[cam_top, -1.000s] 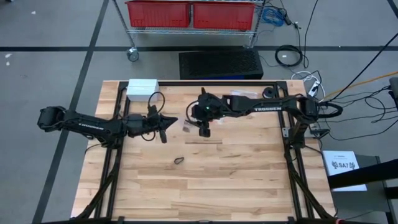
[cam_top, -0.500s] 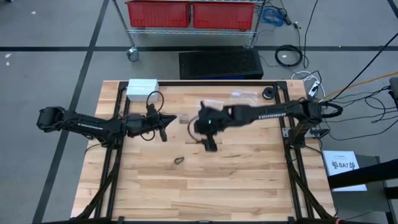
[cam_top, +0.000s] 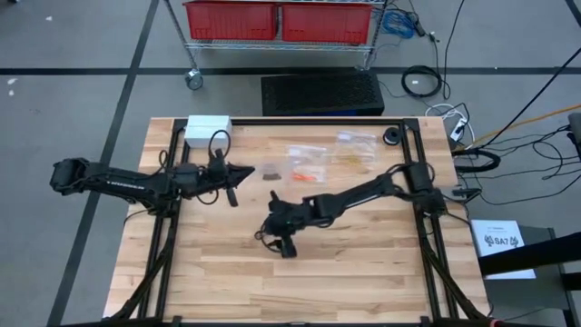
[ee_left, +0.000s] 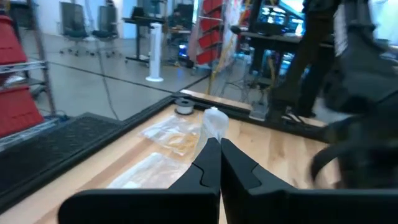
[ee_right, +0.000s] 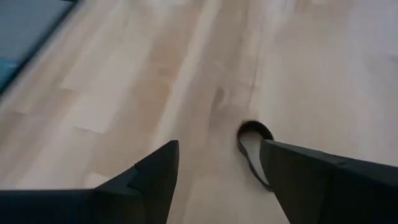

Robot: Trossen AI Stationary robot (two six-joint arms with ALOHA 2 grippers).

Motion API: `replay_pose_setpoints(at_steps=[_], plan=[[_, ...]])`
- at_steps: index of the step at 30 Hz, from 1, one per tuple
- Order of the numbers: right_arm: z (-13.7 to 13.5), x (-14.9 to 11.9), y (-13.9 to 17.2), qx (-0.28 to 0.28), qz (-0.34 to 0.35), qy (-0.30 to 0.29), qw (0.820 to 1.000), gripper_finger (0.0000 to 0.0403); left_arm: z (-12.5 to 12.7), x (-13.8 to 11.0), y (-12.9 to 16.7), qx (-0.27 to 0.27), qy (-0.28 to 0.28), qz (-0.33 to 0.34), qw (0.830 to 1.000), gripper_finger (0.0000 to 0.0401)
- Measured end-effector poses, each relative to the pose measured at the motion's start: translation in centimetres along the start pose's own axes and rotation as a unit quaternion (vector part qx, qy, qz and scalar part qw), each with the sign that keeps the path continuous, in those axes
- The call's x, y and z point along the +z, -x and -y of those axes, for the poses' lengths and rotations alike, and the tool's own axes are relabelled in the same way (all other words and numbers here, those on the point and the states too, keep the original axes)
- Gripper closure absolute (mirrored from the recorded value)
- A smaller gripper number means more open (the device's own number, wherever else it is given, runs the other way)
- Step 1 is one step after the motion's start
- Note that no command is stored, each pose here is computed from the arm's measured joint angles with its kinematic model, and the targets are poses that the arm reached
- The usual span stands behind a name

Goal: Sort rubber bands
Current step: Put the black rubber band into the left zip lock bag

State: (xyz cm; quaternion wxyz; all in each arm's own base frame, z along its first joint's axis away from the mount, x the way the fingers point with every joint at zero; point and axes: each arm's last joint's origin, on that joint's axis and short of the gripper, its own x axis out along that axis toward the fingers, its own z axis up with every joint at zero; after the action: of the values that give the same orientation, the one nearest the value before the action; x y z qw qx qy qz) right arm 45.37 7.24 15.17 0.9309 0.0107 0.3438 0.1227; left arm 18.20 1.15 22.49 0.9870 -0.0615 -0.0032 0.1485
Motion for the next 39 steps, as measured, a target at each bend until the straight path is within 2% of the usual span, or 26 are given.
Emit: replay_pose_setpoints(at_steps=[7,11,14,18,20,22,27,31,35,39], plan=[[0.9,-1.9,-2.5,-0.063,-0.015,-0.024,0.998,0.0186,0.0,-0.2,0.0,-0.002,0.009,-0.009,1.000,0.0401],[1.0,-2.0,-2.7,-0.065,-0.015,-0.031,0.997,0.0205,0.0,-0.3,0.0,-0.003,0.008,-0.014,1.000,0.0401],[1.0,-2.0,-2.7,-0.062,-0.015,-0.031,0.997,0.0256,0.0,-0.3,0.0,-0.003,0.008,-0.017,1.000,0.0401],[0.7,-1.8,-2.6,-0.026,-0.013,-0.044,0.999,0.0368,0.0,-0.4,0.0,-0.004,0.007,-0.022,1.000,0.0401],[0.3,-1.1,-2.3,-0.017,-0.007,-0.042,0.999,0.0390,0.0,-0.5,0.0,-0.004,0.007,-0.023,1.000,0.0401],[0.1,-0.2,-1.7,-0.016,-0.004,-0.038,0.999,0.0390,0.0,-0.5,0.0,-0.005,0.006,-0.024,1.000,0.0401],[-0.4,2.0,1.7,-0.038,-0.012,-0.020,0.999,0.0400,0.0,-0.7,0.0,-0.004,0.002,-0.038,0.999,0.0401],[-0.1,4.8,6.7,-0.129,0.009,0.011,0.992,0.0401,0.1,-0.8,0.0,-0.018,0.002,-0.042,0.999,0.0401],[0.7,6.4,11.6,-0.232,0.009,0.038,0.972,0.0401,0.1,-0.8,0.0,-0.024,0.001,-0.043,0.999,0.0401],[1.9,7.4,15.3,-0.289,0.018,0.046,0.956,0.0402,0.1,-0.8,0.0,-0.026,-0.001,-0.043,0.999,0.0401]])
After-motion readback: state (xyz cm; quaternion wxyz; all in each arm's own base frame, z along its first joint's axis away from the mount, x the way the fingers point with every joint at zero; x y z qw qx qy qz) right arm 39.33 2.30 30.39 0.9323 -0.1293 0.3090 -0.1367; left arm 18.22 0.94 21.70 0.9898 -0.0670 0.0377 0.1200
